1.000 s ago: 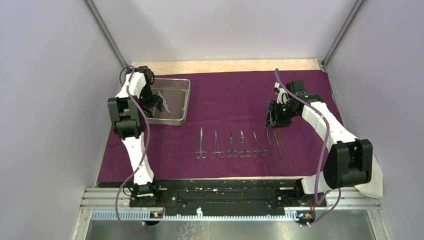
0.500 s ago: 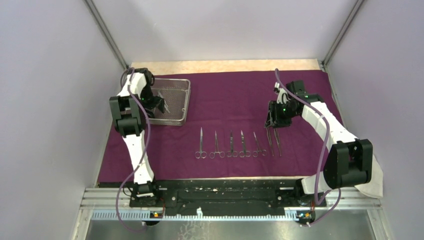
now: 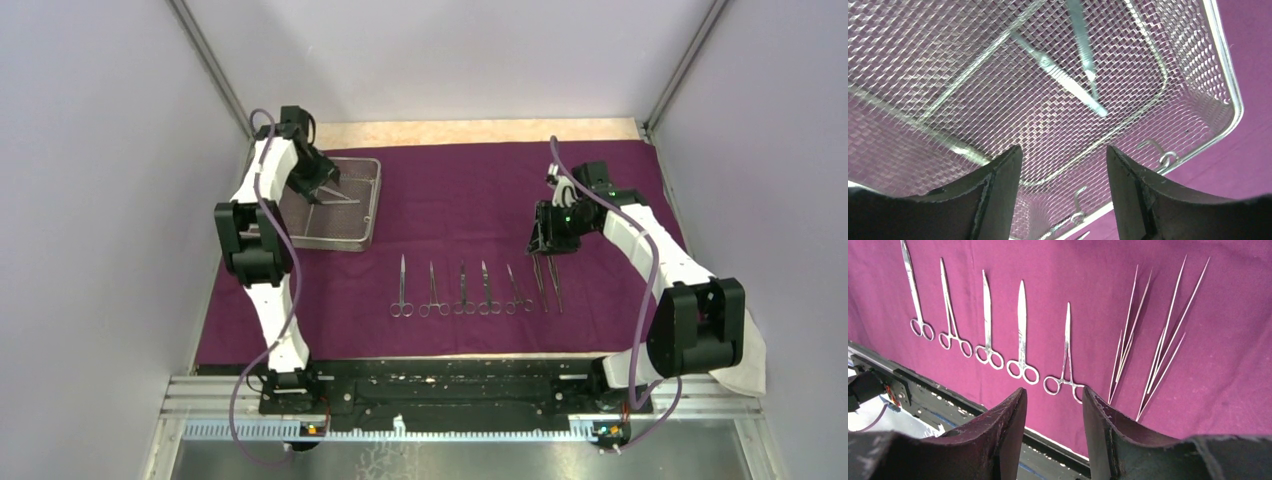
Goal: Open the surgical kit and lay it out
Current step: Pick up the medical item from the container, then place the medical item in the surgical kit.
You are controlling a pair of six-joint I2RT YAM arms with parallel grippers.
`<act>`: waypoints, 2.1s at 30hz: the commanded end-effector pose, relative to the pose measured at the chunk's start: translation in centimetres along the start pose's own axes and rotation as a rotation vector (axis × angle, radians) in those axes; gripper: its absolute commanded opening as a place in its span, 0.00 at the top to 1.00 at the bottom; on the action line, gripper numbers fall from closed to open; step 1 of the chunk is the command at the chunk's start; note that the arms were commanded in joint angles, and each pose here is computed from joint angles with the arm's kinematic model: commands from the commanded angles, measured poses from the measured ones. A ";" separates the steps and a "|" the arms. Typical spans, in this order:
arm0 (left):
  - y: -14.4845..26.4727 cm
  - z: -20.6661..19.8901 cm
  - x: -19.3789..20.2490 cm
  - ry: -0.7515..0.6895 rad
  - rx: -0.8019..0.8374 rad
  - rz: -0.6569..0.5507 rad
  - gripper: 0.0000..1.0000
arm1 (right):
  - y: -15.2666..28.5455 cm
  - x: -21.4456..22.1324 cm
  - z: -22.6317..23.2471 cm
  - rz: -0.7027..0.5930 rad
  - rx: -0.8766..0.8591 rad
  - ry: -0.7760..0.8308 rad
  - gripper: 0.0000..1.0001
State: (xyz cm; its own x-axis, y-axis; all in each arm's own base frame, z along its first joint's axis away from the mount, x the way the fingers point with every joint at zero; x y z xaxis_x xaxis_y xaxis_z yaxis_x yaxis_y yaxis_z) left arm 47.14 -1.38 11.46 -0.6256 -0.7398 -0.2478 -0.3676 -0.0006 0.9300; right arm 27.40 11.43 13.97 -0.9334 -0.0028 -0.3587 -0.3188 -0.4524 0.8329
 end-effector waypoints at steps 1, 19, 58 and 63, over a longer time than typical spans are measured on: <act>2.7 4.3 1.0 0.092 -0.220 0.028 0.35 | -0.2 0.0 0.6 -0.007 -0.035 0.003 0.55; -1.9 8.0 5.5 0.318 -0.451 0.291 0.42 | 0.3 0.0 0.4 -0.019 -0.014 0.004 0.55; 20.5 -9.7 11.0 -0.424 1.035 0.048 1.00 | 8.5 -7.3 11.6 -0.353 -0.476 0.104 0.52; 31.2 -10.3 19.6 -0.715 1.672 0.009 1.00 | 13.1 -7.0 18.3 -0.330 -0.851 0.061 0.53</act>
State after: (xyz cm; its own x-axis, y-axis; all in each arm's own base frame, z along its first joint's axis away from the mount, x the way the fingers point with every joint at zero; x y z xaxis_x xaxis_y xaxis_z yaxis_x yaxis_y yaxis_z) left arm 36.64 -18.15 29.09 -0.7780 -0.4740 -0.4125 -0.6102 0.7265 0.3161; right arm 29.49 18.13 26.83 -0.8004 0.1710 -0.5746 -0.4617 -0.7871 0.4089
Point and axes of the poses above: each gripper's point midway between its finger pads, its own y axis back along the fingers, its own z axis along the line the jaws close on, x = y × z, the point moved 2 cm from there along y, back along the fingers, and after that the axes turned 1 degree about -y, right-handed, at the moved point
